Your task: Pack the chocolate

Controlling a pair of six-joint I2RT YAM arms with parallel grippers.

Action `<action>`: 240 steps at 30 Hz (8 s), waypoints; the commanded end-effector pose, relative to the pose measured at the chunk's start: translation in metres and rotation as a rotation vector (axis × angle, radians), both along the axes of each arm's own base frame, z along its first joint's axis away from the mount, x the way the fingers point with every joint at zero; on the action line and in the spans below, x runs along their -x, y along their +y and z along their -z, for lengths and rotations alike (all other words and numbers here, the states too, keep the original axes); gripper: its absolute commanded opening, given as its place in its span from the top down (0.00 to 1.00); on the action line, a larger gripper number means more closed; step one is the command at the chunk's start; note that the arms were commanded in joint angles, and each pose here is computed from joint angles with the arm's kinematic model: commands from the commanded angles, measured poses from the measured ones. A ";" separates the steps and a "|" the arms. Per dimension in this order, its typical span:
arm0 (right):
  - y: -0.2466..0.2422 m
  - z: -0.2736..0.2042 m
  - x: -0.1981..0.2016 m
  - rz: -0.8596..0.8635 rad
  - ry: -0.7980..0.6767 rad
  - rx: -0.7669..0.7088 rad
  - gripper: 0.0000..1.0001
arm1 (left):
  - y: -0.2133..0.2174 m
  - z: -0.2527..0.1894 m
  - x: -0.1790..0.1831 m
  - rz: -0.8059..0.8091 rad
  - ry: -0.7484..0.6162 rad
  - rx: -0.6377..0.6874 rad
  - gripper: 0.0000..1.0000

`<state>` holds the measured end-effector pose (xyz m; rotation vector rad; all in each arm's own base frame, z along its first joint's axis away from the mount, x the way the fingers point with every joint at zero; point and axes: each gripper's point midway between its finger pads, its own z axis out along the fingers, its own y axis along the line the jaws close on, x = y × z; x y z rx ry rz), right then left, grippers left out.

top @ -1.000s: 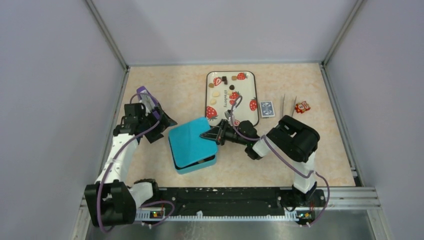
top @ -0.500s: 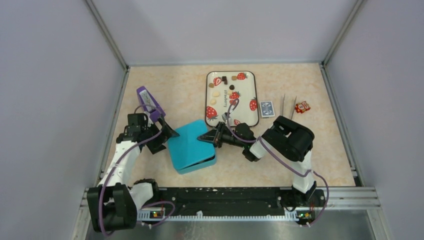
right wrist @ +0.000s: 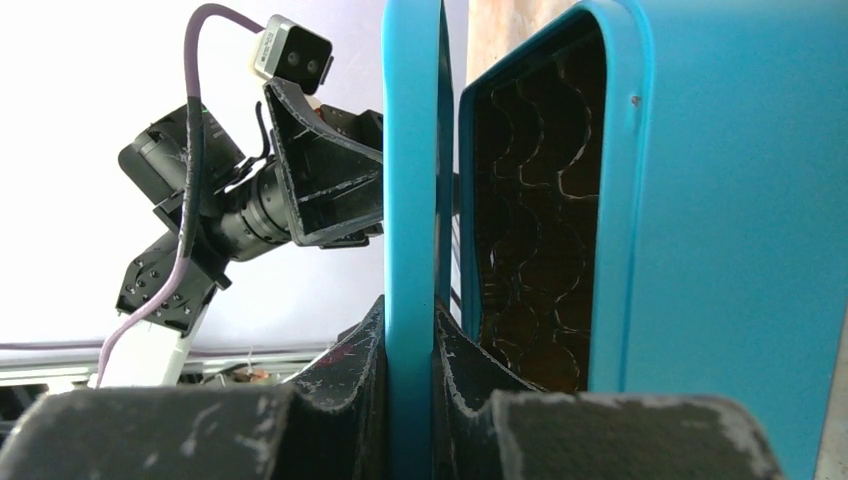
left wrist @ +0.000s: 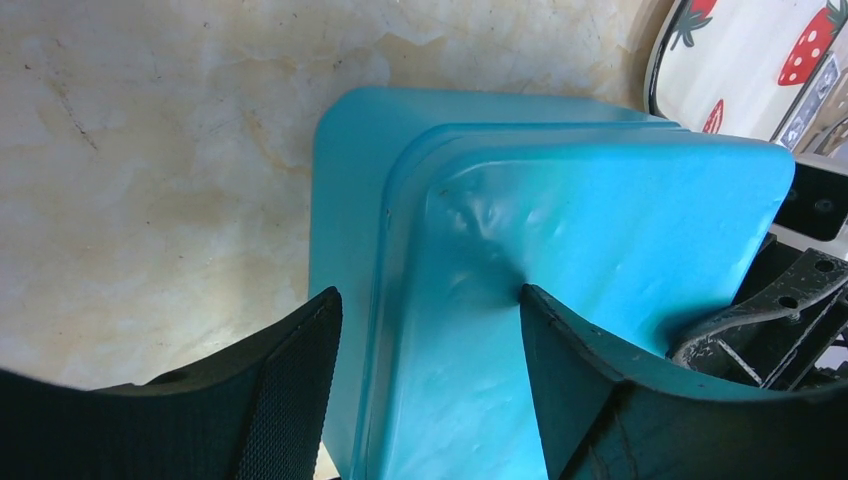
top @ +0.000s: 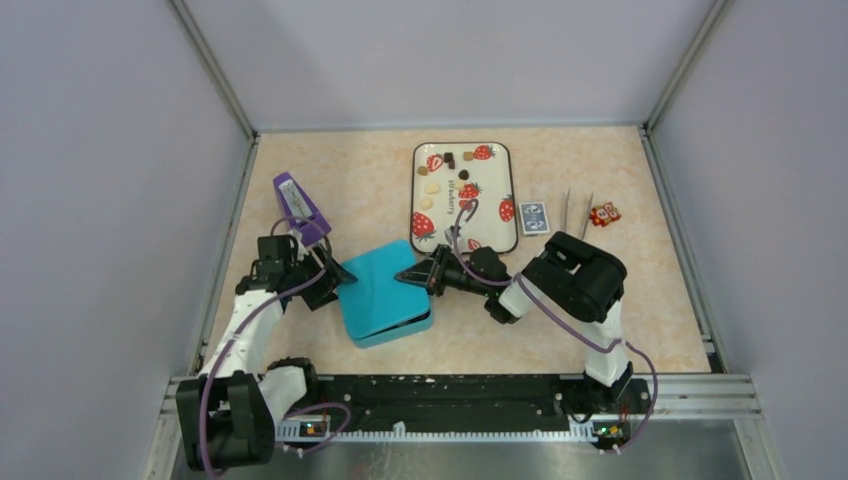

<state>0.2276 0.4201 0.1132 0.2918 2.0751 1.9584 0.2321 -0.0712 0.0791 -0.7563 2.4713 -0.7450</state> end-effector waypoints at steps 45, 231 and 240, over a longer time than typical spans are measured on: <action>-0.021 -0.014 0.013 0.040 -0.130 0.191 0.53 | 0.004 0.019 -0.013 0.005 -0.001 -0.006 0.52; -0.032 -0.039 -0.092 -0.002 -0.610 1.056 0.89 | -0.026 -0.125 -0.083 0.031 -0.259 -0.484 0.40; -0.030 -0.045 -0.096 -0.042 -0.644 1.218 0.89 | 0.016 -0.155 -0.085 -0.094 -0.283 -0.557 0.35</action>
